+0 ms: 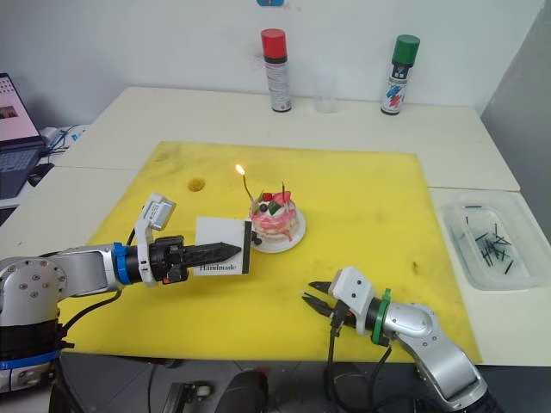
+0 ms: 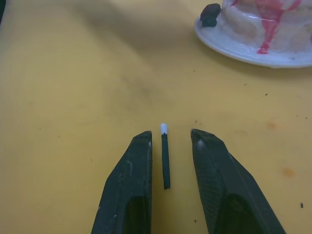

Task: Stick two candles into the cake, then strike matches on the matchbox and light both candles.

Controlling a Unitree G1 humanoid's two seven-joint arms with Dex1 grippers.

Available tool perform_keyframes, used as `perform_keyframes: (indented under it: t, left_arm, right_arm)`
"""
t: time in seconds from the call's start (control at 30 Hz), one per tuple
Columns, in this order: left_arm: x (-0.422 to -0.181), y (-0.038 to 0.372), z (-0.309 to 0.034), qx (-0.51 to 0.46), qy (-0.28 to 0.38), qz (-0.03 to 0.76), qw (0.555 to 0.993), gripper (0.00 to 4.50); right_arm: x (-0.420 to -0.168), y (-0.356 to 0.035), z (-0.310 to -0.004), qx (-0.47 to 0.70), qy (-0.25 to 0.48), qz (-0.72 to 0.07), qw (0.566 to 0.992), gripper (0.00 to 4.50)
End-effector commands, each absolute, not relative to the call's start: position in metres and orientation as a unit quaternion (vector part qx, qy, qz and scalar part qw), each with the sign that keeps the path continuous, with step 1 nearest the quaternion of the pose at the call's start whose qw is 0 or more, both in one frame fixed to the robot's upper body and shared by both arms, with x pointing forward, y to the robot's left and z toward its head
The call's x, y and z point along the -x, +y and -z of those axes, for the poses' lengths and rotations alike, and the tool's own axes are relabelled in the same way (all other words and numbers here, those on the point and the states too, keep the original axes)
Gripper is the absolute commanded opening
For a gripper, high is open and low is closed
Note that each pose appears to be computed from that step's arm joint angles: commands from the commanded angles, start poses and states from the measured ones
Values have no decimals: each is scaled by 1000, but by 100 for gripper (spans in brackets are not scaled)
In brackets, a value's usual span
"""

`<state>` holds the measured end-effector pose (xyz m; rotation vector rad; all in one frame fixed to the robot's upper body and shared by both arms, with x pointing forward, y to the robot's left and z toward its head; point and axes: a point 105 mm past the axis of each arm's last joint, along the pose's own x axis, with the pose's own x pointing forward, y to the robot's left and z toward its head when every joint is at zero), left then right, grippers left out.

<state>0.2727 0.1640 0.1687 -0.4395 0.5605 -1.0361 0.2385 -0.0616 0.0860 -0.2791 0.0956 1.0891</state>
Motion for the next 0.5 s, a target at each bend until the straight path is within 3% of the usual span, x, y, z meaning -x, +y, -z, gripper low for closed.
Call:
perform_keyframes:
  t: [0.03,0.23,0.4,0.5]
  left_arm:
    - [-273,164,-175,195,254,492,809,0]
    - [-272,165,-175,195,254,493,809,0]
    - [-271,165,-174,194,254,493,809,0]
    - [-271,165,-174,195,255,493,809,0]
  right_arm:
    - [-236,-61,-87,131,36,-518,844,128]
    - [-235,-62,-80,130,44,-516,845,128]
    - [-234,-62,-74,142,50,-517,843,2]
    - [-234,-62,-74,142,49,-516,843,2]
